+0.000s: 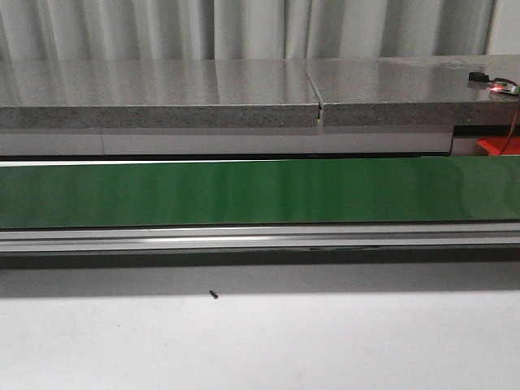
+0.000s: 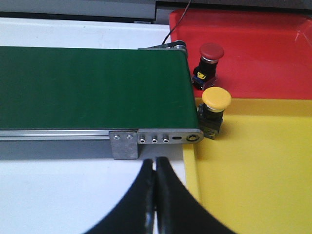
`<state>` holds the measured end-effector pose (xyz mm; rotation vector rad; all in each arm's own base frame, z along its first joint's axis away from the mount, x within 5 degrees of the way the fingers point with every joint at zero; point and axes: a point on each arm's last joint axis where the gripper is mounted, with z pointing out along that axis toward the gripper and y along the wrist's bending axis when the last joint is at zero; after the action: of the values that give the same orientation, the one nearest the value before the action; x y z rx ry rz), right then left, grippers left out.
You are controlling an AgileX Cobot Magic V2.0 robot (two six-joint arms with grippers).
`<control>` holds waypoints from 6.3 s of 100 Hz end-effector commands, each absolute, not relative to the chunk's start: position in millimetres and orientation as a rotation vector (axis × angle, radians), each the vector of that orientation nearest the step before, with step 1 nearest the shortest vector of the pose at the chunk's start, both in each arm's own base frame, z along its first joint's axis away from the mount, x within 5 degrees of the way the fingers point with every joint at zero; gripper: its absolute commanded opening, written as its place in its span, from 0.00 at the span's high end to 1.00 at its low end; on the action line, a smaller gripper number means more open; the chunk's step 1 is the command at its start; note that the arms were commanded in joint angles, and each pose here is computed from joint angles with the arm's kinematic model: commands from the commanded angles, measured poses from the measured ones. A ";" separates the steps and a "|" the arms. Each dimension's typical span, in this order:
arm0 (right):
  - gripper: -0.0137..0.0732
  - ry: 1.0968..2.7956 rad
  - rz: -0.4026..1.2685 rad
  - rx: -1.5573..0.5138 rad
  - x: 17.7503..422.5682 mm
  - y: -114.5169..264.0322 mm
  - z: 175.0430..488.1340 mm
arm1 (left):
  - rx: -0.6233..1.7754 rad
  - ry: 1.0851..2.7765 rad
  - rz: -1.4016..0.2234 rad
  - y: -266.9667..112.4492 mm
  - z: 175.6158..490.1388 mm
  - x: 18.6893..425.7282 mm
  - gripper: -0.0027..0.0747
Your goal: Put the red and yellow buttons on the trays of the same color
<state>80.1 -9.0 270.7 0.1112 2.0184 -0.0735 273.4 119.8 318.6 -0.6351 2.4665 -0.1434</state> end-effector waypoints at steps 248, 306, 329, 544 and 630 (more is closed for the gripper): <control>0.92 1.928 -0.094 0.099 83.3 -10.1 284.9 | -0.850 2.396 0.097 171.7 247.4 279.1 0.77; 0.92 1.928 -0.094 0.099 83.3 -10.1 284.9 | -0.578 2.356 0.000 98.2 295.9 279.8 0.77; 0.92 1.928 -0.094 0.099 83.3 -10.1 284.9 | -0.495 2.419 -0.047 76.7 281.4 295.4 0.77; 0.92 1.928 -0.094 0.099 83.3 -10.1 284.9 | 0.054 2.036 -0.238 -22.2 336.5 140.8 0.99; 0.92 1.959 -0.052 0.097 89.4 -8.4 313.7 | 0.053 1.910 -0.235 -18.5 327.6 100.4 0.99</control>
<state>80.9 -7.3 288.5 0.1173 2.0265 -0.0409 98.1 -18.0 312.5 0.0684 2.0089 -0.2188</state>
